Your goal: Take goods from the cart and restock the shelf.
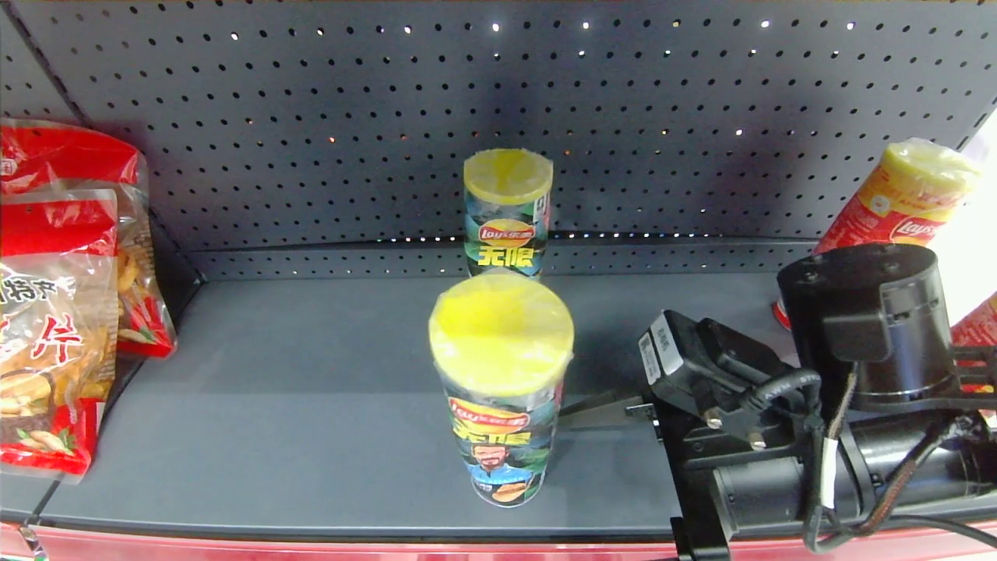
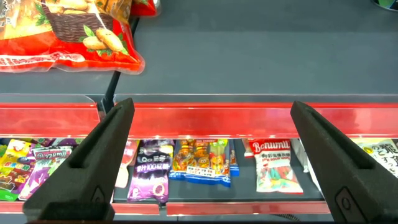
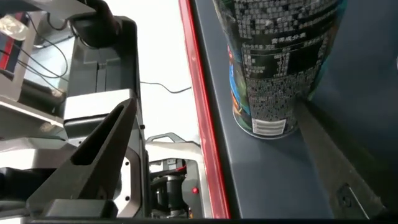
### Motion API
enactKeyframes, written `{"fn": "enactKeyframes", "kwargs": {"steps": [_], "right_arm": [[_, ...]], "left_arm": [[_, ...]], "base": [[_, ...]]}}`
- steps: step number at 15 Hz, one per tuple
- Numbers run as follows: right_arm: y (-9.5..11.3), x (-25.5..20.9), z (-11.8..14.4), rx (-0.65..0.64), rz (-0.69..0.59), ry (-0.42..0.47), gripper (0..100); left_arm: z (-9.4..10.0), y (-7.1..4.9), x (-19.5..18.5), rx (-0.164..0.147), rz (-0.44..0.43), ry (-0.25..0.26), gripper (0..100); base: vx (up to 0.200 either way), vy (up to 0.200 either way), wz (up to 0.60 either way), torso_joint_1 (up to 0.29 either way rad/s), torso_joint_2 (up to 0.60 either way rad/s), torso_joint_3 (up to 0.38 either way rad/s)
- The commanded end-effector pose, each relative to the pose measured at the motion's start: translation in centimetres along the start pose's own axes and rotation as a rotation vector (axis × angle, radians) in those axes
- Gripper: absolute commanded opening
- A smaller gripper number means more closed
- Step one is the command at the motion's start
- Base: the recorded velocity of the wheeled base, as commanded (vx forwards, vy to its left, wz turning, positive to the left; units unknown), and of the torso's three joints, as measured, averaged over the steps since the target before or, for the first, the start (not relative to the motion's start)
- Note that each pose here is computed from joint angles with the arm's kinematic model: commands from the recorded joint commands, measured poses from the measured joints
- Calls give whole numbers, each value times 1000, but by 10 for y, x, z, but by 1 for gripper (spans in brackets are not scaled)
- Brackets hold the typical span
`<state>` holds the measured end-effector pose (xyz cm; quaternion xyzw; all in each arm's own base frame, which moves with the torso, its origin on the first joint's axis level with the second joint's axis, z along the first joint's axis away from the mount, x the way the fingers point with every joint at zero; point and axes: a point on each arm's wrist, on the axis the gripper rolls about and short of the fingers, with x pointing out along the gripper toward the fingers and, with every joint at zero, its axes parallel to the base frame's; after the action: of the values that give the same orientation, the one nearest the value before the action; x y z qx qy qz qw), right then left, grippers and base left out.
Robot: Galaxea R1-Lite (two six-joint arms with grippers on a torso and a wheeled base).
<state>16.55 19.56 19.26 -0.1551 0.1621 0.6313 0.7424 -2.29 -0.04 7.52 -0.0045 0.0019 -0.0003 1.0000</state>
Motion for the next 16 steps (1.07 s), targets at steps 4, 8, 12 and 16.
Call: {"fn": "enactKeyframes", "kwargs": {"steps": [4, 8, 12, 16], "right_arm": [[-9, -4, -6, 21, -35, 10, 100], [-14, -7, -7, 33, -56, 10, 100], [-18, -5, -5, 33, -64, 7, 100], [-30, 2, 3, 31, -93, -3, 100]], "left_arm": [[0, 0, 0, 0, 1, 2, 100], [0, 0, 0, 0, 1, 2, 100], [0, 0, 0, 0, 1, 2, 100], [0, 0, 0, 0, -1, 2, 100]], "base": [[0, 0, 0, 0, 0, 0], [0, 0, 0, 0, 0, 0], [0, 0, 0, 0, 0, 0], [0, 0, 0, 0, 0, 0]]}}
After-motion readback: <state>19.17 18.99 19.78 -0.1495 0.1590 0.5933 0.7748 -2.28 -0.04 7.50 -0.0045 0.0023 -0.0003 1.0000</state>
